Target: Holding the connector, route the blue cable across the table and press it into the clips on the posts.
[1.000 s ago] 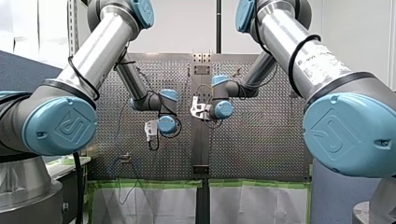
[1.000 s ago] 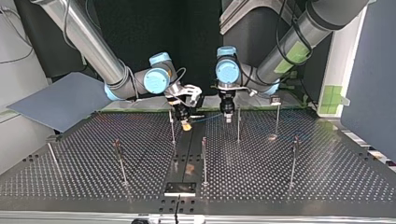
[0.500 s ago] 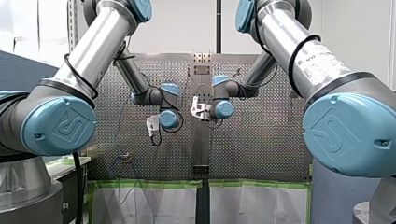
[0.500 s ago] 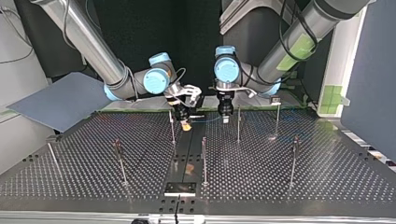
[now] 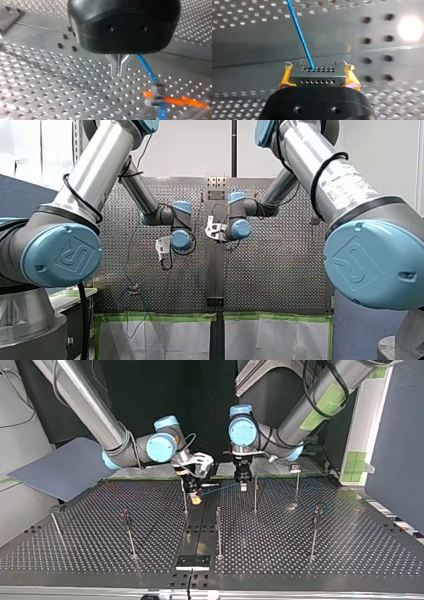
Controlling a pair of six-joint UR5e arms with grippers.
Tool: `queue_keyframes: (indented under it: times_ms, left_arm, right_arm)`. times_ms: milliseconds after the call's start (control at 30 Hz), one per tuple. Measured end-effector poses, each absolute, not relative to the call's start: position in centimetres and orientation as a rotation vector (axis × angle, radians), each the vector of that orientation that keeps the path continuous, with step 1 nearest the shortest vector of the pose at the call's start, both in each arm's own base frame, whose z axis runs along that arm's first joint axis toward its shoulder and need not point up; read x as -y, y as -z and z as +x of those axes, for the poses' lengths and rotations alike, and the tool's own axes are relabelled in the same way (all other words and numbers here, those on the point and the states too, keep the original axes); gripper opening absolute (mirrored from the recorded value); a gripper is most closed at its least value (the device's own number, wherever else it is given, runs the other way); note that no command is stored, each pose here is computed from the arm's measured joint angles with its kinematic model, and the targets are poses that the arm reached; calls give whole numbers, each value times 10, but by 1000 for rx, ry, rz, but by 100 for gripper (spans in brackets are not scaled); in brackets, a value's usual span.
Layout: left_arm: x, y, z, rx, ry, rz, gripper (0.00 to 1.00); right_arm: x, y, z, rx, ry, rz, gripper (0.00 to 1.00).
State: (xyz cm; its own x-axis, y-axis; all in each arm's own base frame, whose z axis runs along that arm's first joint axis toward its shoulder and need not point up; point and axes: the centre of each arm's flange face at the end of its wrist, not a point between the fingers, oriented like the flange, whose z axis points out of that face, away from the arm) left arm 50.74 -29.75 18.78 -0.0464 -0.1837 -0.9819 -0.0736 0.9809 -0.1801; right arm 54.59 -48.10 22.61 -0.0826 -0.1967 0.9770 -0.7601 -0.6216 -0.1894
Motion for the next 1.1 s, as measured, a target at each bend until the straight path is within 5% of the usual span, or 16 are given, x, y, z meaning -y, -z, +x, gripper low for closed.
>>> queue_keyframes:
  times_ms: [1100]
  left_arm:
    - [291, -316, 453, -1498, 151, -197, 0]
  right_arm:
    - [397, -327, 482, 1041, -1724, 1802, 0]
